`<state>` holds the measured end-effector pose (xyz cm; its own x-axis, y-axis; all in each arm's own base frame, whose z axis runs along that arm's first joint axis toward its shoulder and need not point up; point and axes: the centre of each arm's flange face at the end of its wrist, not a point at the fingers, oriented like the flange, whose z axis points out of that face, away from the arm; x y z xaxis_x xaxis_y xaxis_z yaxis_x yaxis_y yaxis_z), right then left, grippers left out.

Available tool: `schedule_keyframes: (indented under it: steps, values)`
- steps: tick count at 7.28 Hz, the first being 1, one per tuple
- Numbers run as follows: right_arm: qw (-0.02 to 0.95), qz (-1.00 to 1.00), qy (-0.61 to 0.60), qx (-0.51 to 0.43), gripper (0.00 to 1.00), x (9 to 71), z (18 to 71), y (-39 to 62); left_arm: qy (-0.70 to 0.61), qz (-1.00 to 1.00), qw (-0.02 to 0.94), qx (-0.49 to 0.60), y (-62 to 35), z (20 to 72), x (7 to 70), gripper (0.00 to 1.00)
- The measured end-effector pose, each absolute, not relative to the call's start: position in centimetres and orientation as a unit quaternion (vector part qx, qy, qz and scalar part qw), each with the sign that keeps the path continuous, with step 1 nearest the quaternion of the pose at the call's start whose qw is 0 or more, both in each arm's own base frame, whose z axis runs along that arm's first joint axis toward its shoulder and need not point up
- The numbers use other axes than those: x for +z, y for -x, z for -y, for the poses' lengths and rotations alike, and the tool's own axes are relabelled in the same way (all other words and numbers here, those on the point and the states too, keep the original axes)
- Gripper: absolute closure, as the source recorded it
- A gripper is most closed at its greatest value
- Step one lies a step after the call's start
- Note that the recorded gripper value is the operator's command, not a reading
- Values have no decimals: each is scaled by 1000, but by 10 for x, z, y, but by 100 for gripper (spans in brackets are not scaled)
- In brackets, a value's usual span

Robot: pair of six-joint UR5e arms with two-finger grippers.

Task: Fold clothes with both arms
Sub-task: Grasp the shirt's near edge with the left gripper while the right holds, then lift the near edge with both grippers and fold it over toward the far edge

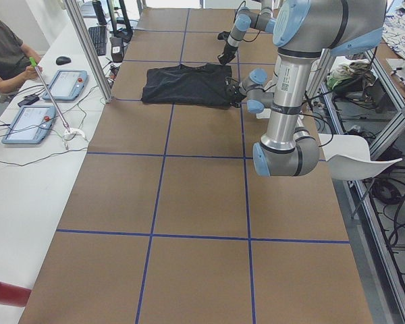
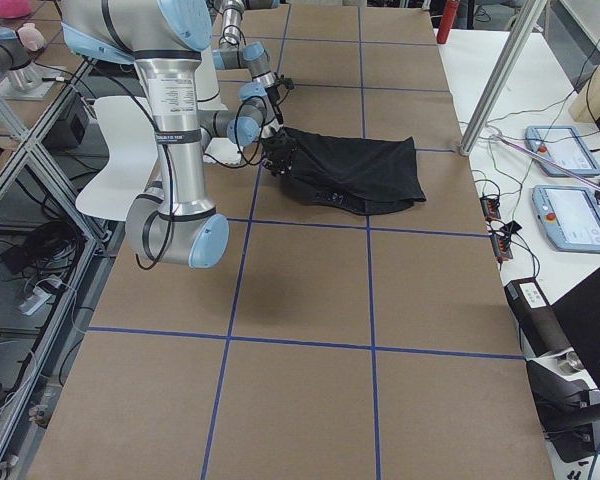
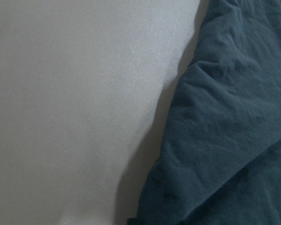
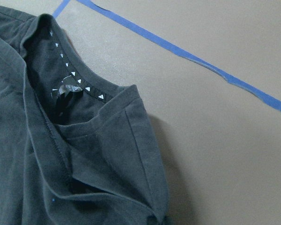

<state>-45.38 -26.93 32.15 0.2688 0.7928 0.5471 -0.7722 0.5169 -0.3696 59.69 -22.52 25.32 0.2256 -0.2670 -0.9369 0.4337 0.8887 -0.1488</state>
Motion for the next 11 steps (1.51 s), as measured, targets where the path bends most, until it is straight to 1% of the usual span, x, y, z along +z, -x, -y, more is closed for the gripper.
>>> schedule_keyframes:
  steps: [4, 7, 11]
  values:
    - [795, 358, 17, 490, 100, 316, 268, 452, -74, -591, 770, -228, -575, 228, 246, 100]
    - [793, 373, 27, 481, 100, 300, 257, 444, -69, -601, 762, -233, -547, 223, 243, 100]
    - [798, 377, 49, 467, 100, 297, 236, 408, -49, -620, 742, -250, -527, 203, 210, 100]
